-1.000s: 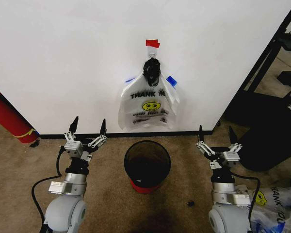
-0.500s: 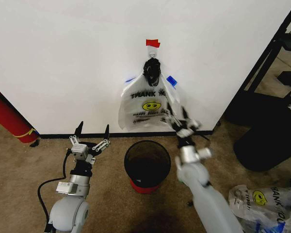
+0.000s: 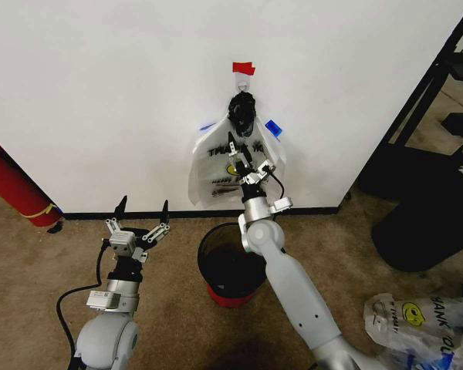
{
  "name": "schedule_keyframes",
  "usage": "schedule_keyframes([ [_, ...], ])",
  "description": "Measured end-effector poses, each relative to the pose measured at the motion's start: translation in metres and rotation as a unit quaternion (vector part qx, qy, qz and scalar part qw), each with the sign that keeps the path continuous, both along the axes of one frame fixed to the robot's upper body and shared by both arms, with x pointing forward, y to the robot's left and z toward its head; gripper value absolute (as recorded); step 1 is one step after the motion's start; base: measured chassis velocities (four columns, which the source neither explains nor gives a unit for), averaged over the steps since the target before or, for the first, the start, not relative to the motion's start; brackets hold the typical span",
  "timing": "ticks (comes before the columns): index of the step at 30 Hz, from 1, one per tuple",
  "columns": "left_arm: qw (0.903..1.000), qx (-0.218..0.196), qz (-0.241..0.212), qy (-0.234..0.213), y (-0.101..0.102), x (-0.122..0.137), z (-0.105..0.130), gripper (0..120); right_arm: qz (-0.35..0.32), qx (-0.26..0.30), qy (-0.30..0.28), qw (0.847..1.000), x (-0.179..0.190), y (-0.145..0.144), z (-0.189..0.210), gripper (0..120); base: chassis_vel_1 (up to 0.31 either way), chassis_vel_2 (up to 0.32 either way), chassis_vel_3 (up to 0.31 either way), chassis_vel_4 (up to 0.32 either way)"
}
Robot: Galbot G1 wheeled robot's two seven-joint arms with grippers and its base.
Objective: Pick up the garbage bag from the wall and place it over the trash bin.
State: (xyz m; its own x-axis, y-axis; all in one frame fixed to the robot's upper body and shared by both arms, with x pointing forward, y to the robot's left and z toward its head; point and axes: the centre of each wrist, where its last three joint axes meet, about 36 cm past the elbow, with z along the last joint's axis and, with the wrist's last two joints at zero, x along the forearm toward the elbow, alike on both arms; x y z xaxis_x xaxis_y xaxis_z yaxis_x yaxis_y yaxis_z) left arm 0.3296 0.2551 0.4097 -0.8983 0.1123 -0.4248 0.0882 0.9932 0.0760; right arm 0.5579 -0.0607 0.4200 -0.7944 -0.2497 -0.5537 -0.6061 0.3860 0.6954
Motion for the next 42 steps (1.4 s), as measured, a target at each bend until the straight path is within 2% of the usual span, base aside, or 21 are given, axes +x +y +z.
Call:
schedule_keyframes([
  [4,1.0000,-0.001,0.000,0.000,-0.002,0.000,-0.001,100,-0.001,0.002,-0.001,1.000,0.005,0.000,-0.001,91,0.000,0.000,0.000,0.000],
  [8,1.0000,-0.001,0.001,0.003,-0.004,0.000,-0.005,100,-0.012,0.007,-0.003,1.000,0.012,-0.008,0.002,77,0.000,0.000,0.000,0.000],
  [11,1.0000,-0.002,0.001,0.003,-0.004,0.001,-0.005,100,-0.013,0.008,-0.004,1.000,0.013,-0.009,0.003,73,0.000,0.000,0.000,0.000],
  [13,1.0000,-0.002,0.002,0.003,-0.004,0.001,-0.006,100,-0.013,0.008,-0.006,1.000,0.014,-0.010,0.005,58,0.000,0.000,0.000,0.000],
  [18,1.0000,-0.001,0.005,0.003,-0.002,0.001,-0.008,100,-0.019,0.006,-0.005,1.000,0.023,-0.015,0.004,36,0.000,0.000,0.000,0.000],
  [20,1.0000,-0.001,0.005,0.003,-0.001,0.001,-0.008,100,-0.019,0.006,-0.005,1.000,0.023,-0.015,0.005,35,0.000,0.000,0.000,0.000],
  [25,1.0000,0.001,0.006,0.002,0.001,0.003,-0.008,100,-0.018,0.006,-0.013,1.000,0.025,-0.016,0.006,12,0.000,0.000,0.000,0.000],
  [26,1.0000,0.001,0.006,0.002,0.001,0.003,-0.008,100,-0.018,0.006,-0.013,1.000,0.025,-0.016,0.006,12,0.000,0.000,0.000,0.000],
  [29,1.0000,0.001,0.006,0.004,0.001,0.004,-0.009,100,-0.020,0.005,-0.014,1.000,0.025,-0.018,0.004,0,0.000,0.000,0.000,0.000],
  [34,1.0000,-0.001,0.004,0.004,-0.001,0.004,-0.010,100,-0.022,-0.008,-0.013,1.000,0.019,-0.025,-0.003,0,0.000,0.000,0.000,0.000],
  [42,1.0000,-0.003,-0.002,0.005,-0.005,0.003,-0.011,100,-0.019,-0.055,-0.011,0.998,-0.027,-0.064,-0.045,0,0.000,0.000,0.000,0.000],
])
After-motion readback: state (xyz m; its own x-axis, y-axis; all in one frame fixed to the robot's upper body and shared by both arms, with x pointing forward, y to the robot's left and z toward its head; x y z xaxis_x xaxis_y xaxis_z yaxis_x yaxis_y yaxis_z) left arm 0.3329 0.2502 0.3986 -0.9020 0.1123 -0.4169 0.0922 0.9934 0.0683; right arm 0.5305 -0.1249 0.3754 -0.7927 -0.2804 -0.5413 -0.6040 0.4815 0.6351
